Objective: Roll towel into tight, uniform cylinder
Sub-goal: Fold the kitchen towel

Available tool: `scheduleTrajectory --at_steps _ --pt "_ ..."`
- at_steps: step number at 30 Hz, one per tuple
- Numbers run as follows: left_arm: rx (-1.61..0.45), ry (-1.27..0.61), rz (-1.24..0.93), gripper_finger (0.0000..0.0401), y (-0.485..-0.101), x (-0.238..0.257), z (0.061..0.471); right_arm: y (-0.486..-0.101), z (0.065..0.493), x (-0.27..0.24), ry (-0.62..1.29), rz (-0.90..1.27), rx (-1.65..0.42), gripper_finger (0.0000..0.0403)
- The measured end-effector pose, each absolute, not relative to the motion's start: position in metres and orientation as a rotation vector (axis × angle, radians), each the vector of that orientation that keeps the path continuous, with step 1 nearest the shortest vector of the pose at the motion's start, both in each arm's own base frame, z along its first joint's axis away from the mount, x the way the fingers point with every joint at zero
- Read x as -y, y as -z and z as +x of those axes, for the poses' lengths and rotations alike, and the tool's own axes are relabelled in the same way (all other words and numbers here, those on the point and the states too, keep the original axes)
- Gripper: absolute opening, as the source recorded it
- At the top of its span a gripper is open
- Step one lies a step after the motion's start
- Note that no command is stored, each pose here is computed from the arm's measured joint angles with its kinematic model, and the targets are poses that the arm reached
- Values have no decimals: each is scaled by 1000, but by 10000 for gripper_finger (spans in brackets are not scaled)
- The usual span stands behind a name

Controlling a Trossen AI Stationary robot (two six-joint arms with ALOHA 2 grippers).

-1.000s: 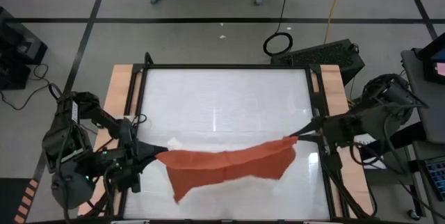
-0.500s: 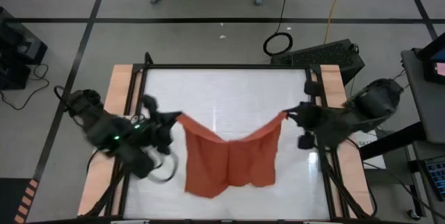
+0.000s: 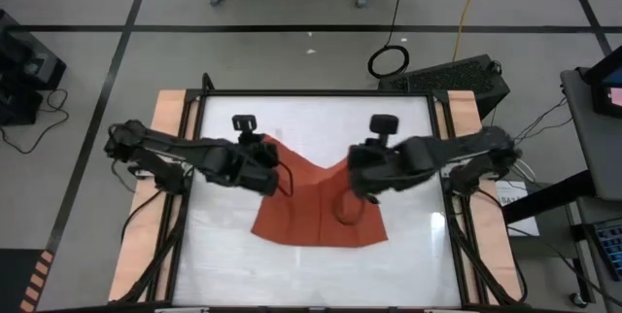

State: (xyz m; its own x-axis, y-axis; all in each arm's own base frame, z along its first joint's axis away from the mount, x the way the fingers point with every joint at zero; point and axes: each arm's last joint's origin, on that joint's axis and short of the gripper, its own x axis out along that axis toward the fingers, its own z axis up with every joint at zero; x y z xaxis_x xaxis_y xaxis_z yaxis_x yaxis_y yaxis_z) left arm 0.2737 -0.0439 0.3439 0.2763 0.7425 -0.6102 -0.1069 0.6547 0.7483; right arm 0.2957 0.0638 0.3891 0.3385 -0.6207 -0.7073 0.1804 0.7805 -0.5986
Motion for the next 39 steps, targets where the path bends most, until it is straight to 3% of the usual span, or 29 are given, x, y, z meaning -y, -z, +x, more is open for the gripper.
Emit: scheduleTrajectory --at_steps 8,24,27,32,39 --pt "-1268 -699 631 43 -305 10 280 -362 327 -20 673 -424 -1241 0" --pt "-1163 -822 529 192 -285 -34 297 -309 313 110 997 -148 -1504 5" --pt "-1164 -755 479 202 -284 -30 299 -291 306 128 1012 -72 -1551 30" --pt "-1170 -581 330 204 -280 -18 301 -278 294 146 1056 -34 -1601 108" --pt "-1113 -327 220 204 -280 14 309 -296 284 146 1102 -72 -1538 208"
